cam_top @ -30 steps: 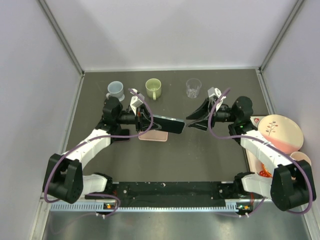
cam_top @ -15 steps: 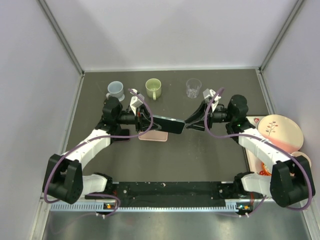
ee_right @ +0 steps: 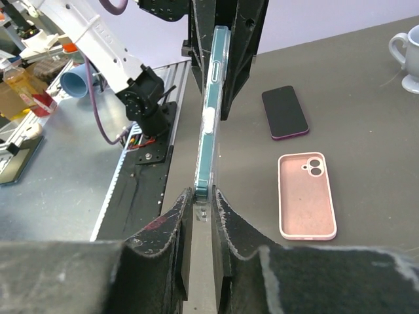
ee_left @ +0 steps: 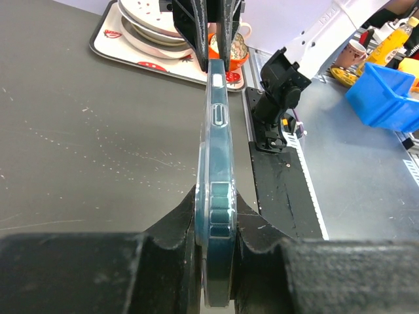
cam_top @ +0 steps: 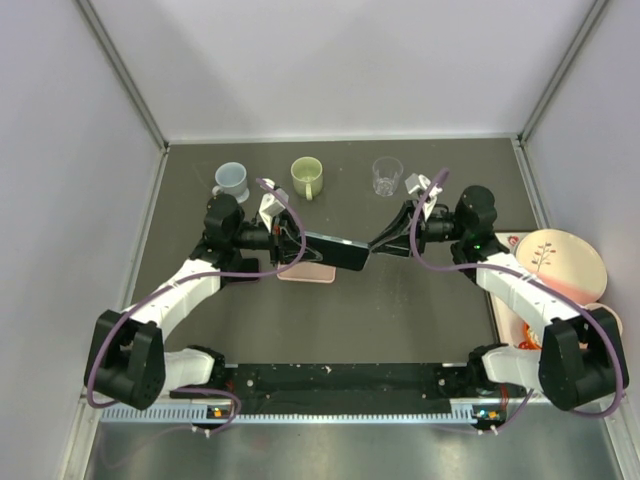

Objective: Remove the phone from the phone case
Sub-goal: Remove the phone case from the phone.

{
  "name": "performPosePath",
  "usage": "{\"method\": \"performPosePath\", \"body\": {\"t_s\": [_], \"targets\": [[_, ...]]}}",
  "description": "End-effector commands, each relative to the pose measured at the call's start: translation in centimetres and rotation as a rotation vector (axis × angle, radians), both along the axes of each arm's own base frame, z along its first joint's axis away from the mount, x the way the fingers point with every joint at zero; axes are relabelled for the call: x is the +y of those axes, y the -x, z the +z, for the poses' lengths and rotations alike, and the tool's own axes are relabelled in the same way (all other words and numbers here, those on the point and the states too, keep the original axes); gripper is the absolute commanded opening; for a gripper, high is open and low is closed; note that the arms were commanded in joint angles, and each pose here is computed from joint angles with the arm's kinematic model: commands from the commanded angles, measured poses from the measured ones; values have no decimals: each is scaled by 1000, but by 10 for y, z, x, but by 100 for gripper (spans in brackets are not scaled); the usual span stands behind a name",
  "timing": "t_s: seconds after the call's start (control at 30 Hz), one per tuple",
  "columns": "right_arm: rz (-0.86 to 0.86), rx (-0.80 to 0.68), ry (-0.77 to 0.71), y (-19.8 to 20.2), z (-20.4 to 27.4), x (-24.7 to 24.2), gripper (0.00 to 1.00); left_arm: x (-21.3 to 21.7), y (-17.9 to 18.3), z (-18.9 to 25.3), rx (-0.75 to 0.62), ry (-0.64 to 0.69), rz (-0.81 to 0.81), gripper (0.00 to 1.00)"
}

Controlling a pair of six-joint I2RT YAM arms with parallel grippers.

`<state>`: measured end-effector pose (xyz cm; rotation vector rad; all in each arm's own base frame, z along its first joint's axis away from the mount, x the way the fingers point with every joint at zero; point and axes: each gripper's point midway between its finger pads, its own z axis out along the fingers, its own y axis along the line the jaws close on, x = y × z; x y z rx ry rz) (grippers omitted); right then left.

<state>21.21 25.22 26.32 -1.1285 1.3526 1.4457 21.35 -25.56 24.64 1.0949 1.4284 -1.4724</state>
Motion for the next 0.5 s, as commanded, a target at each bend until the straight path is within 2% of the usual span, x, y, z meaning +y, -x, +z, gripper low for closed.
{"method": "performPosePath", "body": {"t_s": [0.0,0.23,0.47], "targets": [[55,-79,-24,5,19,2,13,0,4,27,-140,44,-23,0],[71,-46,-16,6,19,3,0,0,9,28,-164,47,-43,0],[94,21,-5,9,21,3,0,0,20,29,-239,53,-65,0]]}}
